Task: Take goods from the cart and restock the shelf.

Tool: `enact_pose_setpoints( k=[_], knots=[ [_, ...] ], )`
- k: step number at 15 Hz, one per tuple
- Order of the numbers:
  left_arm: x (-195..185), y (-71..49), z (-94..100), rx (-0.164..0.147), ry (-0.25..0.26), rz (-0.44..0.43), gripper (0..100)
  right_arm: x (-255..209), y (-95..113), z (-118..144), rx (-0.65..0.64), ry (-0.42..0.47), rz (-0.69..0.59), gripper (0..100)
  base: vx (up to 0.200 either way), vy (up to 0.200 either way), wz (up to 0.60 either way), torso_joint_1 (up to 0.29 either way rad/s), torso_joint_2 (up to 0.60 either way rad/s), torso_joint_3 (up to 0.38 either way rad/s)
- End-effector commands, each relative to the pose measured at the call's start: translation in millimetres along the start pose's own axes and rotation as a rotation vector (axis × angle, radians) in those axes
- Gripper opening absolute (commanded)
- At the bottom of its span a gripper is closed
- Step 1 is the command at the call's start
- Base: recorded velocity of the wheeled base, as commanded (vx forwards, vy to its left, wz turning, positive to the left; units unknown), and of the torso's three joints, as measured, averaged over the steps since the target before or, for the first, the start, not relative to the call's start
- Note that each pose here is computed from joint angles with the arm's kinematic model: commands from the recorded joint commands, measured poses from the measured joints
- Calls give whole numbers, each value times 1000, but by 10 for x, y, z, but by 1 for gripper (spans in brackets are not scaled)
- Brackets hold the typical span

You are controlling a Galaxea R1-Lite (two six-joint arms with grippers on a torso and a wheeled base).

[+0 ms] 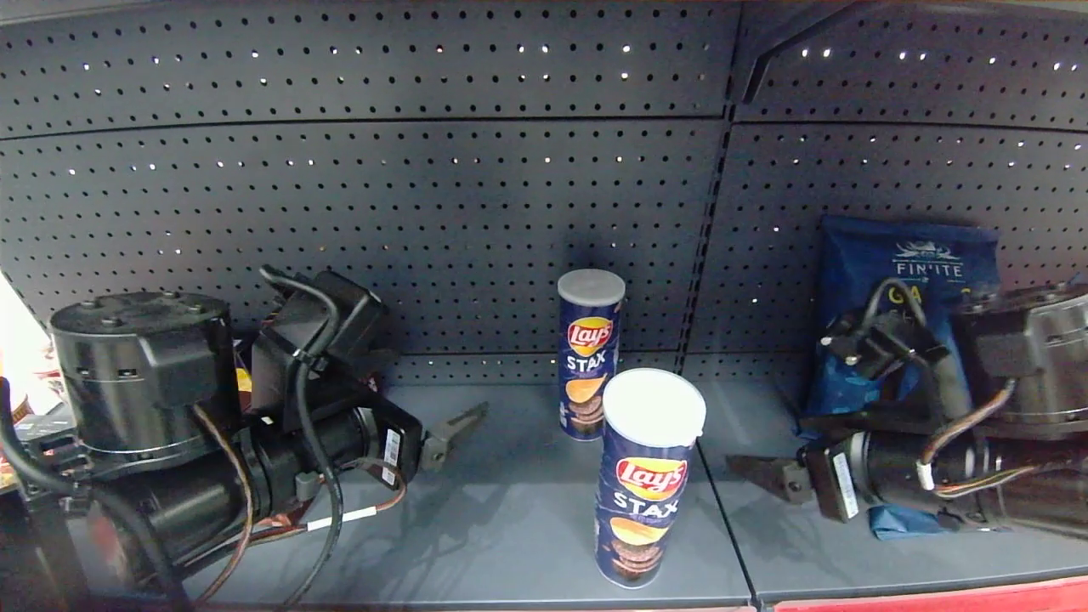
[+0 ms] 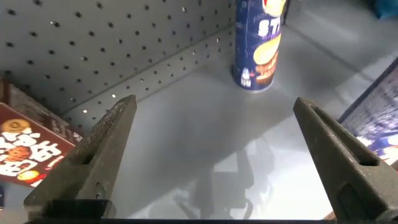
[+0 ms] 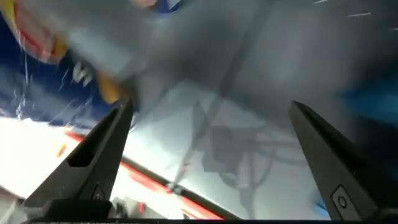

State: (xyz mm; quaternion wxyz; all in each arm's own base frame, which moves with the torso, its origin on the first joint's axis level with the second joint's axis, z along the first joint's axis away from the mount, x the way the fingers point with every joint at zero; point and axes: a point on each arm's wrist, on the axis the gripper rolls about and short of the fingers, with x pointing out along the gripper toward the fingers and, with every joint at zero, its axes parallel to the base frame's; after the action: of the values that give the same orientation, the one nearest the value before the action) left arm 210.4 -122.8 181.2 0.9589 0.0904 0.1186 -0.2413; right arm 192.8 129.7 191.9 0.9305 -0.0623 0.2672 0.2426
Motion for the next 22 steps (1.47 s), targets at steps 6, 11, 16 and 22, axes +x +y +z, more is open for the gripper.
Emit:
enact_pose_setpoints(
  k=[6, 11, 16, 22],
  knots=[
    [93, -16, -89, 4, 44, -5, 100, 216, 173, -299, -49, 111, 62, 100, 0, 0, 0, 0, 0, 0],
    [86, -7, -84, 3, 41, -2, 100, 272, 172, -293, -47, 92, 55, 100, 0, 0, 0, 0, 0, 0],
    [67, -6, -119, 4, 52, 0, 100, 358, 177, -279, -49, 87, 53, 100, 0, 0, 0, 0, 0, 0],
    [29, -5, -128, 3, 51, 0, 100, 434, 151, -236, -40, 81, 40, 100, 0, 0, 0, 0, 0, 0]
  ],
)
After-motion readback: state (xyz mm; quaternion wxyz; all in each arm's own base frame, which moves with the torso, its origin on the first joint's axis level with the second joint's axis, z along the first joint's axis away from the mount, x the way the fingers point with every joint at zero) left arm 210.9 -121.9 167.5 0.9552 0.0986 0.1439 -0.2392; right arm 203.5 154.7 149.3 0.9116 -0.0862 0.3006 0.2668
